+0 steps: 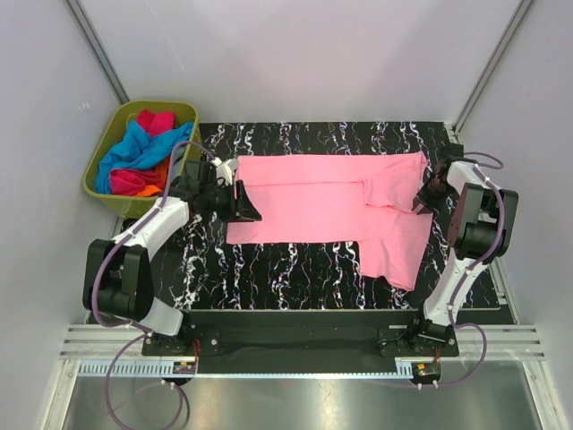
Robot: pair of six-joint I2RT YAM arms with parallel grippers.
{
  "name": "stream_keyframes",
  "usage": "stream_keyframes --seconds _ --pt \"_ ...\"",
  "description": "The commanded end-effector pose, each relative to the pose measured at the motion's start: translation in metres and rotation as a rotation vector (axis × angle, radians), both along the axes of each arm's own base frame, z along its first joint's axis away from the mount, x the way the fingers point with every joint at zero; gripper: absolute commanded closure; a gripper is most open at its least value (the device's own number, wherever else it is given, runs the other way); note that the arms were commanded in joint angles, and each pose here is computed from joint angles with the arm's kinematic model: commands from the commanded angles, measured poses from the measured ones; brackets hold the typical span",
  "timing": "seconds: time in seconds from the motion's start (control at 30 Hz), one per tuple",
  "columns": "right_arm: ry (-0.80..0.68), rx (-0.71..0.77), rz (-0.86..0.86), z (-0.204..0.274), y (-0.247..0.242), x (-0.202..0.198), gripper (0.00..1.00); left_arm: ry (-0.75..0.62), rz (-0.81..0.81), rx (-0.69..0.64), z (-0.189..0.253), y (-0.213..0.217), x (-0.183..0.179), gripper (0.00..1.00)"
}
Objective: Fold and stack the t-shirts
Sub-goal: Fold the tshirt
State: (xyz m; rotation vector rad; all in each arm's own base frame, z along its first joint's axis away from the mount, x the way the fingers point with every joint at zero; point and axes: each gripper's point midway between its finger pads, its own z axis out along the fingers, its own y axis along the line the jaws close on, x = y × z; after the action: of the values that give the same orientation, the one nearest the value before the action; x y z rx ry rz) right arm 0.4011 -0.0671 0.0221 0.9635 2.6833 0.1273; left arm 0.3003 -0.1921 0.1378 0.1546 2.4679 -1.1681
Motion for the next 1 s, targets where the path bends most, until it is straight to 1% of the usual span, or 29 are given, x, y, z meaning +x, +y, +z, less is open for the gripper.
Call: stream_keyframes --seconds 0.0,0.1,0.13,0.23,0.3,0.37,0.63,0.8,0.9,0.97 --pt "-0.034 0.023 -0.014 0.004 0.003 0.008 0.75 -0.064 -0.028 -0.032 0.018 -0.003 0.01 0.55" --pt "-0.041 0.004 -0.021 0.009 -0.001 0.007 0.82 -0.057 -0.028 -0.033 0.017 -0.003 0.01 0.55" --pt "-0.043 -0.004 -0.024 0.011 -0.002 0.007 0.87 -0.057 -0.029 -0.034 0.016 -0.002 0.01 0.56" --pt "-0.041 -0.05 -0.047 0.019 -0.009 0.0 0.95 -0.058 -0.029 -0.035 0.016 -0.002 0.011 0.56" --pt "-0.044 -0.048 -0.05 0.024 -0.008 -0.004 0.96 -0.054 -0.029 -0.036 0.016 -0.002 0.01 0.56" --pt "-0.033 -0.083 -0.065 0.024 -0.014 -0.007 0.97 -0.054 -0.028 -0.037 0.015 -0.001 0.011 0.56" --pt "-0.007 -0.11 -0.076 0.016 -0.019 -0.01 0.97 -0.044 -0.034 -0.048 0.015 -0.001 0.01 0.56" --pt "0.035 -0.145 -0.052 0.004 -0.026 -0.013 0.96 -0.037 -0.03 -0.052 0.013 0.001 0.01 0.56" --pt "0.045 -0.133 -0.036 0.004 -0.023 -0.017 0.92 -0.035 -0.033 -0.056 0.013 0.001 0.008 0.56" --pt "0.067 -0.152 -0.024 0.007 -0.026 -0.024 0.84 -0.036 -0.029 -0.055 0.013 0.002 0.009 0.56"
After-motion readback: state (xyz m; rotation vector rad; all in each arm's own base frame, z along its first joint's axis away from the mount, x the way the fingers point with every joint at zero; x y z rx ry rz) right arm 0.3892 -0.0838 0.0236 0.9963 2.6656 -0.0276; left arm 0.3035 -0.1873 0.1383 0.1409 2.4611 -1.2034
